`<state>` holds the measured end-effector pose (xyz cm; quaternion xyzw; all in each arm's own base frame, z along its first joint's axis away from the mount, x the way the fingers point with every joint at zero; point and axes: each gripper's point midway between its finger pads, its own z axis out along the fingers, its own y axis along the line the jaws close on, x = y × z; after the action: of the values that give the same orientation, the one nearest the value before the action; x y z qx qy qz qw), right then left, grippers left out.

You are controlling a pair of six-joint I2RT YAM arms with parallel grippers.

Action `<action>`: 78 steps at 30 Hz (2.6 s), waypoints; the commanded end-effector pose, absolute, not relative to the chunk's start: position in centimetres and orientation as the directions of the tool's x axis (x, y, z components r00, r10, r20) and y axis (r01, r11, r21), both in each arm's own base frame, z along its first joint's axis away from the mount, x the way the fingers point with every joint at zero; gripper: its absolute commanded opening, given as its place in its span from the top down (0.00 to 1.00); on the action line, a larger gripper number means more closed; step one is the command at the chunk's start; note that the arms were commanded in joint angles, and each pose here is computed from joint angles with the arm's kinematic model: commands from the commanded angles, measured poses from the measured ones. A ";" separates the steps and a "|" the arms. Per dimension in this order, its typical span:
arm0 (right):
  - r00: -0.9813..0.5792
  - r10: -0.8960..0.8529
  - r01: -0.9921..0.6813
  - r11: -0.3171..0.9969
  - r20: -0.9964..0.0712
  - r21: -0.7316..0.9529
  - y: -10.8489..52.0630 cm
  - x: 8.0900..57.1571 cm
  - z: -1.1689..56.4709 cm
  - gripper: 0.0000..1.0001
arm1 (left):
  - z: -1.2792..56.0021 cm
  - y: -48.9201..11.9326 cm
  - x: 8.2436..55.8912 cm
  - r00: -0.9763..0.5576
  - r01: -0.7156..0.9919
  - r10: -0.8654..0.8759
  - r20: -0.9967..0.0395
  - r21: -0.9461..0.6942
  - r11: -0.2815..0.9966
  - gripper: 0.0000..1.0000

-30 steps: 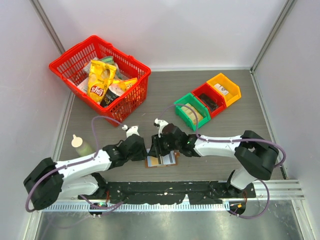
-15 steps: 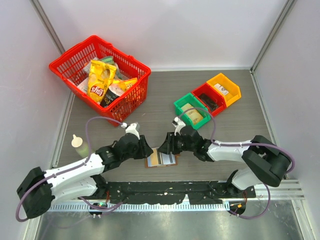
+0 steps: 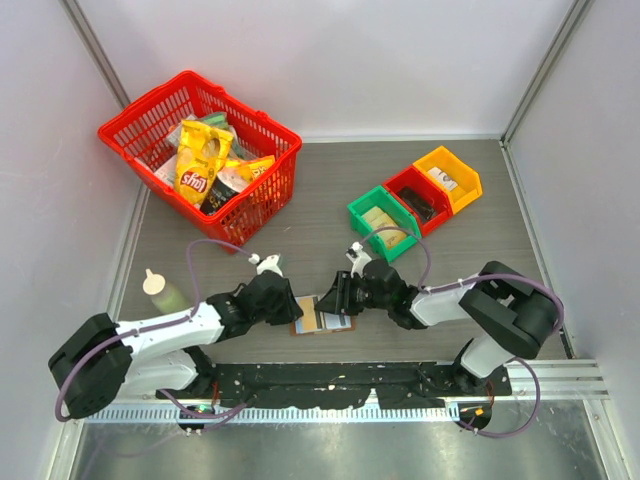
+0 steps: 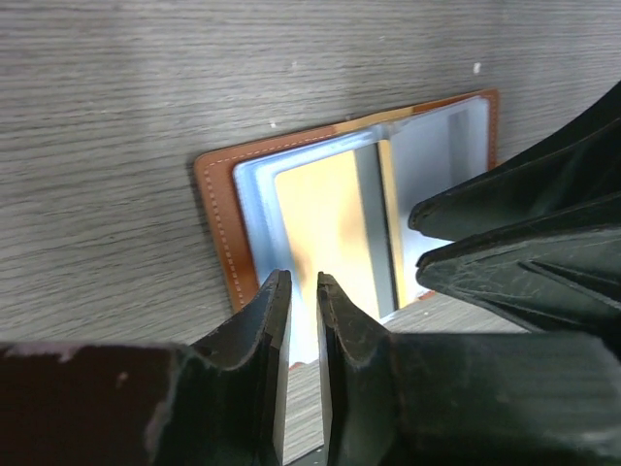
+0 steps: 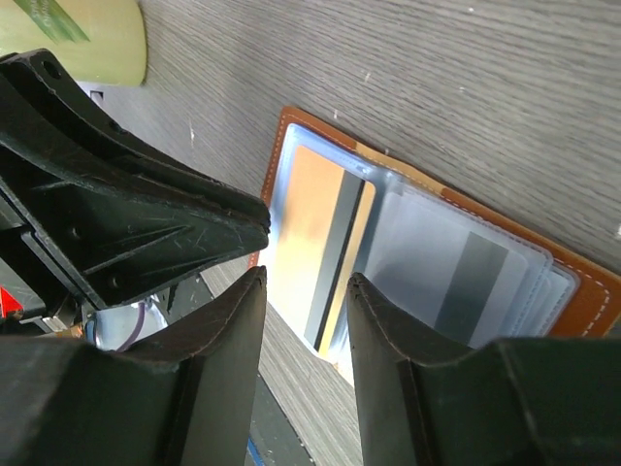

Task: Take the credit cards out of the card holder
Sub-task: Remove the credit card from the card holder.

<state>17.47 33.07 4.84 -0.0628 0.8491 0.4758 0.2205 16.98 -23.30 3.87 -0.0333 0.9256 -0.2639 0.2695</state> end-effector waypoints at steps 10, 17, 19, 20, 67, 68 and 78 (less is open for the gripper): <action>-0.902 0.105 -0.319 0.491 -0.419 0.810 34.0 17.5 4.9 0.59 | 2.0 -22.7 16.9 -0.857 0.042 -0.212 -0.469 -0.474 0.880 0.92; -0.908 0.113 -0.330 0.397 -0.402 0.856 34.9 17.0 5.9 0.66 | 1.7 -22.5 16.9 -0.858 0.037 -0.209 -0.469 -0.462 0.886 0.93; -0.909 0.116 -0.333 0.375 -0.401 0.865 35.1 16.8 6.1 0.67 | 1.8 -22.5 17.0 -0.858 0.033 -0.212 -0.469 -0.461 0.887 0.94; -0.911 0.112 -0.332 0.371 -0.396 0.867 35.1 16.8 5.9 0.67 | 1.6 -22.3 16.9 -0.859 0.032 -0.208 -0.468 -0.455 0.890 0.95; -0.937 0.122 -0.278 0.310 -0.328 0.909 32.9 17.3 4.9 0.94 | 6.0 -23.4 17.5 -0.827 0.090 -0.233 -0.512 -0.530 0.843 0.86; -0.937 0.122 -0.277 0.311 -0.327 0.909 32.9 17.3 4.8 0.94 | 6.7 -23.9 17.5 -0.826 0.105 -0.235 -0.512 -0.550 0.828 0.83; -0.940 0.117 -0.264 0.342 -0.320 0.902 32.8 17.6 4.1 0.94 | 6.6 -25.9 18.4 -0.834 0.144 -0.205 -0.511 -0.562 0.814 0.89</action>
<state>16.81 32.34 3.57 -0.0288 0.8093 0.5676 0.1486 17.23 -24.48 6.06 -0.0260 0.9145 -0.2943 0.2765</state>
